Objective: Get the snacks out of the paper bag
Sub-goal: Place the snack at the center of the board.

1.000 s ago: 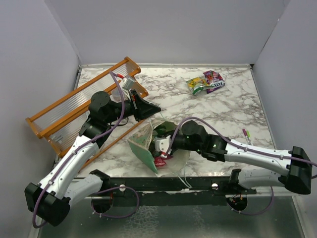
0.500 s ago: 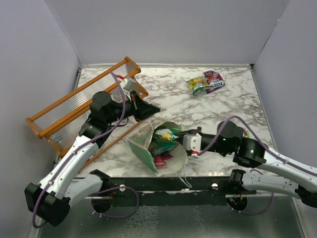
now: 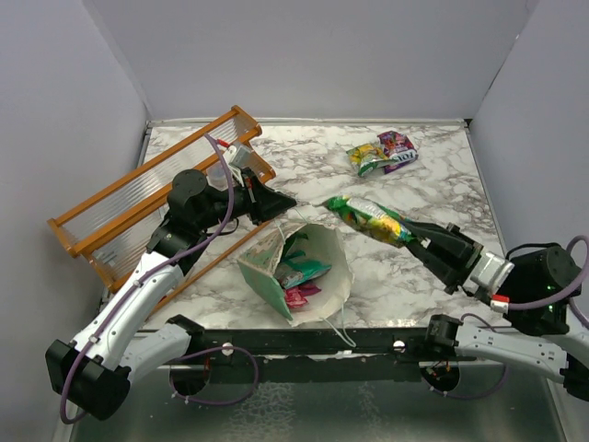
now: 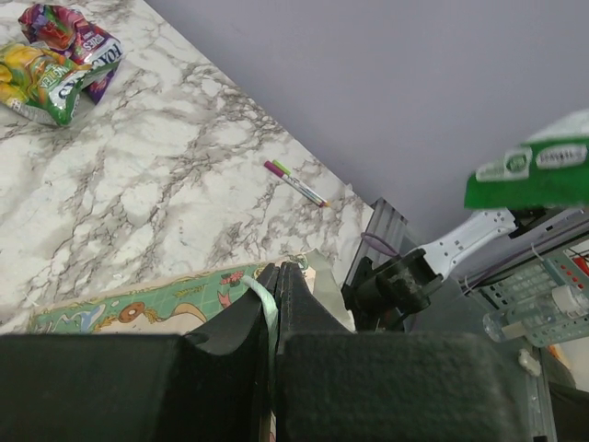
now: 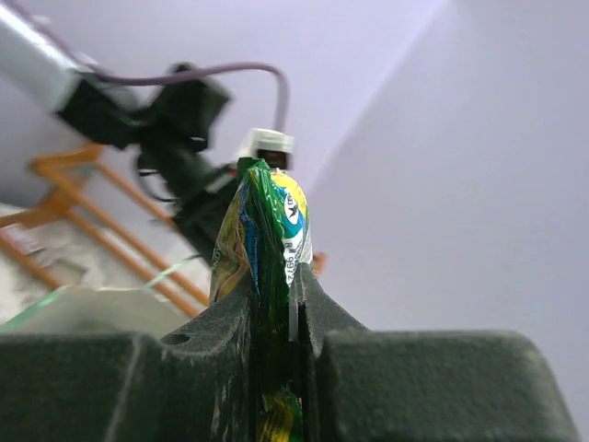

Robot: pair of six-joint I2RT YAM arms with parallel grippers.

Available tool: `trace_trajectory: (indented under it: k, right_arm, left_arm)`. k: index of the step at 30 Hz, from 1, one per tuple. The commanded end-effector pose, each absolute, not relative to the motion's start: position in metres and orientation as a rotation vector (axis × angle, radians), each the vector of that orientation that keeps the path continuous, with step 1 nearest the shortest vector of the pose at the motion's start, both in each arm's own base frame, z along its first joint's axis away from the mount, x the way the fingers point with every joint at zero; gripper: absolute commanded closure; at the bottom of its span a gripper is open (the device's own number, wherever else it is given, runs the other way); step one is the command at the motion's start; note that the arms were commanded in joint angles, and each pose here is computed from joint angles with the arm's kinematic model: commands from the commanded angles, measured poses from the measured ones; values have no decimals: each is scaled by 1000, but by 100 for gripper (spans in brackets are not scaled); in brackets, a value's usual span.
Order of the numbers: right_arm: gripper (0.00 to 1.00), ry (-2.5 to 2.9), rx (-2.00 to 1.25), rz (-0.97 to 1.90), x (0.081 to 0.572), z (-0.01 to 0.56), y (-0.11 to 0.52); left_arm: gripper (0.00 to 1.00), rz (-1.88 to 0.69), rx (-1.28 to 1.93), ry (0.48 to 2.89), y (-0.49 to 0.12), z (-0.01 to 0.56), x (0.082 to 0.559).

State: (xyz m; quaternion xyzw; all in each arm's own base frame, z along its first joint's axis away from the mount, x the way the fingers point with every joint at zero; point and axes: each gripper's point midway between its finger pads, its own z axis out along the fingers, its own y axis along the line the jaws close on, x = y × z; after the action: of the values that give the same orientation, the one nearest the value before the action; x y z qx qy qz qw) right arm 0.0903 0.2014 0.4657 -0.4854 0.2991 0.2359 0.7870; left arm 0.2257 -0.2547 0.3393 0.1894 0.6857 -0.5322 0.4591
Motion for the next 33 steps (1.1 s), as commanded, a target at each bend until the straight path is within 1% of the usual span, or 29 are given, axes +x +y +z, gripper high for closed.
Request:
trace_trajectory:
  k: [1, 4, 6, 8, 11, 14, 16, 20, 23, 28, 33]
  right_arm:
    - [99, 776, -693, 310, 148, 491, 174]
    - [99, 932, -523, 164, 189, 476, 164]
    - [99, 1023, -447, 15, 213, 459, 157]
    - [99, 1066, -397, -122, 229, 440, 153]
    - [99, 1080, -286, -184, 244, 422, 151]
    - [99, 1172, -286, -126, 274, 388, 166]
    - [99, 1257, -269, -31, 298, 362, 172]
    - [99, 1377, -148, 134, 333, 314, 170]
    - [99, 1443, -62, 296, 350, 286, 178]
    - [99, 1472, 122, 448, 375, 264, 175]
    - [99, 1422, 299, 591, 404, 266, 162]
  left_arm:
    - [100, -1268, 472, 1654, -250, 352, 226]
    - [100, -1266, 474, 1654, -249, 353, 224]
    - [100, -1266, 473, 1656, -249, 353, 224]
    - [100, -1268, 472, 1659, -249, 352, 224]
    - [100, -1274, 473, 1661, -249, 351, 223]
    - [100, -1278, 473, 1663, -249, 350, 221]
    - [100, -1281, 472, 1662, -249, 350, 221]
    - [100, -1286, 471, 1662, -248, 350, 218]
    - [100, -1289, 471, 1663, -248, 349, 217]
    - [100, -1302, 471, 1666, -249, 349, 216]
    - [100, -1306, 469, 1666, -249, 349, 216]
